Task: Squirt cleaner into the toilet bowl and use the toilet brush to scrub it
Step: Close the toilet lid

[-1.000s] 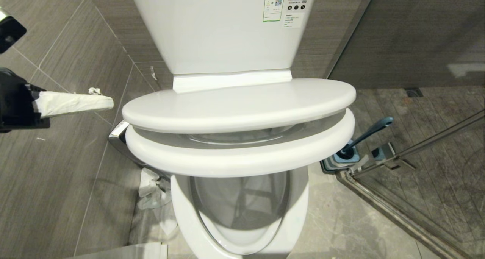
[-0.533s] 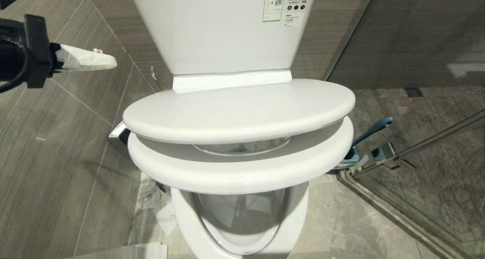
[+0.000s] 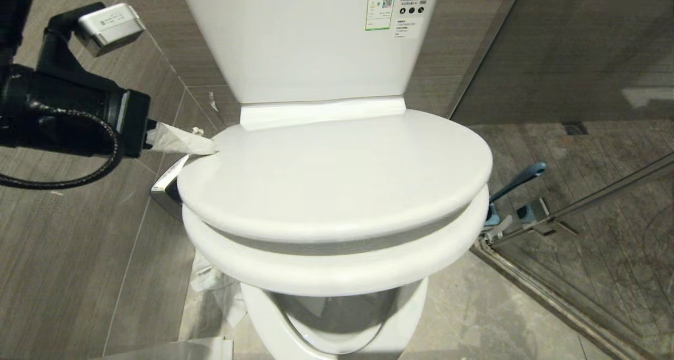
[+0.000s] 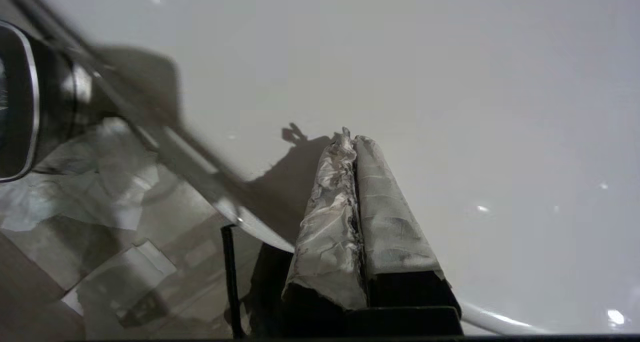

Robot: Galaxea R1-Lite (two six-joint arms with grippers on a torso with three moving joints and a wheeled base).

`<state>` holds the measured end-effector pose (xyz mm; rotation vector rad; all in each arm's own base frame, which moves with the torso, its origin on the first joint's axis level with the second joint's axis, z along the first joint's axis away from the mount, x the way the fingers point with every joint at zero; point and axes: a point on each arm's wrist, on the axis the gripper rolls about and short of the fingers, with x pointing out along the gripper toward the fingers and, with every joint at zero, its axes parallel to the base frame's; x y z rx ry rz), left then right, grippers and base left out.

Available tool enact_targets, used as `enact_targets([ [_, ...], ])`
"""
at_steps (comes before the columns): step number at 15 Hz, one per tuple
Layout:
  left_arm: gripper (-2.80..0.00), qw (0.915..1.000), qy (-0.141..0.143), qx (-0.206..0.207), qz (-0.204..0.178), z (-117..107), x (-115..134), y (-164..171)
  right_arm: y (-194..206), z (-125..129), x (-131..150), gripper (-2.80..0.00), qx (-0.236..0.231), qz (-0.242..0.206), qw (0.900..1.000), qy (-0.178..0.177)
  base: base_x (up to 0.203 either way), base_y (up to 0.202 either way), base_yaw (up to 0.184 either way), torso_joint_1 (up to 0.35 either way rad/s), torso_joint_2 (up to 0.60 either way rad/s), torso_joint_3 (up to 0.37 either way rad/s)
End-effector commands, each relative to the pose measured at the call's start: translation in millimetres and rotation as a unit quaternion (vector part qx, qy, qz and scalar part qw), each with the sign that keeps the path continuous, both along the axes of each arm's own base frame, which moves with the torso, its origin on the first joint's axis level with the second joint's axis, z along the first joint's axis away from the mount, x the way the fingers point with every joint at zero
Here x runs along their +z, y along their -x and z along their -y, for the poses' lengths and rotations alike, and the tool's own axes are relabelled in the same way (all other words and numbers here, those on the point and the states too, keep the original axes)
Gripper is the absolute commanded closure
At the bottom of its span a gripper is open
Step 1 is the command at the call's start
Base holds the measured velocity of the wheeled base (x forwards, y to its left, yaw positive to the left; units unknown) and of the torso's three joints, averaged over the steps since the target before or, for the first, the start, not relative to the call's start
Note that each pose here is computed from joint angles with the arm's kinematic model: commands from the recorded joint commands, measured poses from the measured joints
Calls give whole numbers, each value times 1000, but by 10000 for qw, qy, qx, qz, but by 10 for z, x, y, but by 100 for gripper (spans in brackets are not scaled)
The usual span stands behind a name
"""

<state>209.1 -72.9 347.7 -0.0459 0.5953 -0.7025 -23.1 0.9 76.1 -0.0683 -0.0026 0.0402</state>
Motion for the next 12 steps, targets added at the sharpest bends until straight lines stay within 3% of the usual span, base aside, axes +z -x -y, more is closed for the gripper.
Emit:
enact_targets([
  [1, 0, 9992, -72, -313, -225, 145, -96, -13, -1, 0, 0, 0, 6, -6, 10000, 4, 0, 0, 0, 0, 0, 0],
  [8, 0, 9925, -191, -489, -1103, 374, -482, -277, -1, 0, 0, 0, 5, -6, 10000, 4, 0, 0, 0, 0, 0, 0],
  [12, 0, 9799, 65, 65, -1995, 341, -763, -475, -1, 0, 0, 0, 5, -6, 10000, 4, 0, 0, 0, 0, 0, 0],
])
